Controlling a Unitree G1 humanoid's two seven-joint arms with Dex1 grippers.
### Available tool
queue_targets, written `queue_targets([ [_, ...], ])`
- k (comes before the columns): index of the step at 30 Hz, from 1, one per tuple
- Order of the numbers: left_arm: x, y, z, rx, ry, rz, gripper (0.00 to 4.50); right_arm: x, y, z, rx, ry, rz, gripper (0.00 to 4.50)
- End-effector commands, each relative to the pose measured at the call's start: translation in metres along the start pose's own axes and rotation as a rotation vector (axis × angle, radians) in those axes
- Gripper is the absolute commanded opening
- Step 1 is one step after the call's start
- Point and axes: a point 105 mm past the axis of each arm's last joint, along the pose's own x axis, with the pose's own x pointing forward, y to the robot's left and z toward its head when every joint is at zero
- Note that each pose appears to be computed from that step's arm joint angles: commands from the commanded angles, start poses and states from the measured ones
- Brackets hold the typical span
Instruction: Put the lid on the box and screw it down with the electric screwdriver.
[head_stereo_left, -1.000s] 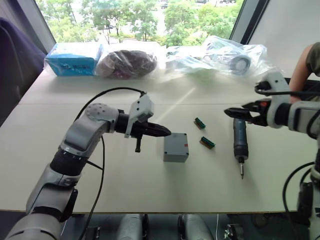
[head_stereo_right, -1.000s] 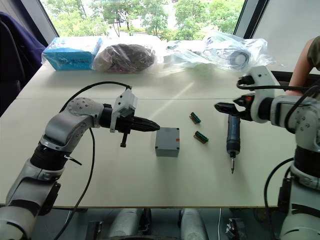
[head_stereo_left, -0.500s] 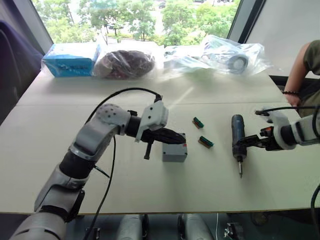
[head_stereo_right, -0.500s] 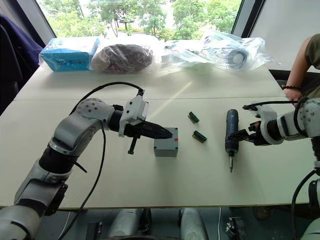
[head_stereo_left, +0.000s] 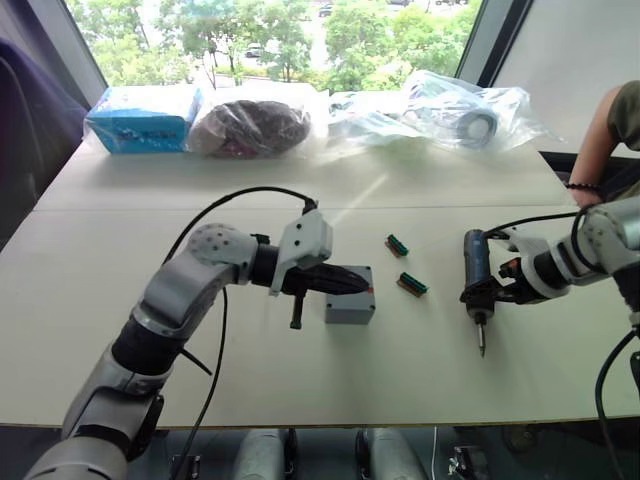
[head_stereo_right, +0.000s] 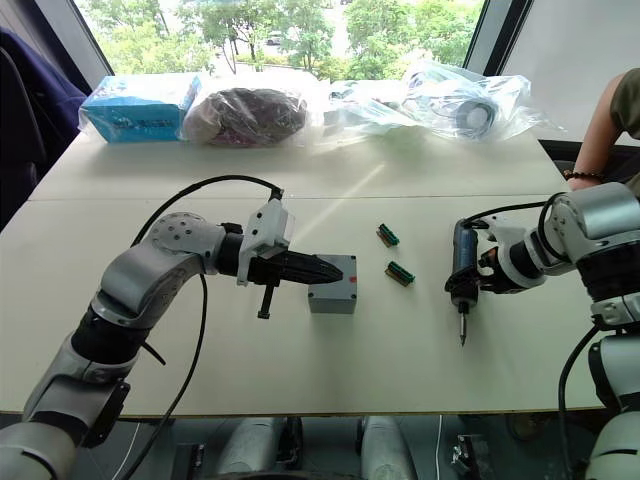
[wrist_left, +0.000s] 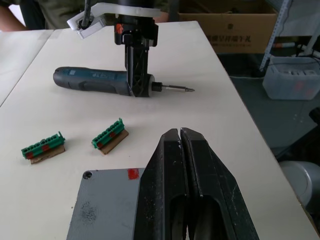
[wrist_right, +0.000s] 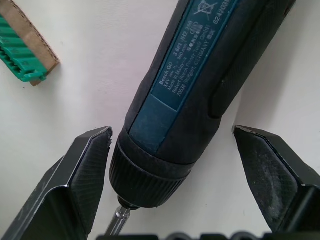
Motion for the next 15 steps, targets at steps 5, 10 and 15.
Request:
queue_targets([
  [5,-0.007,0.004,0.008,0.016,-0.022,0.055,0.0,0.008,-0.002,0.002,-0.047,0.025,0.007,1.74],
  [10,-0.019,0.012,0.002,0.002,0.004,0.101,0.0,0.003,-0.011,0.009,-0.016,-0.01,-0.022,1.74],
  [15,-0.033,0.023,-0.007,-0.03,0.021,0.142,0.0,-0.043,-0.023,0.069,0.004,-0.338,-0.066,1.74],
])
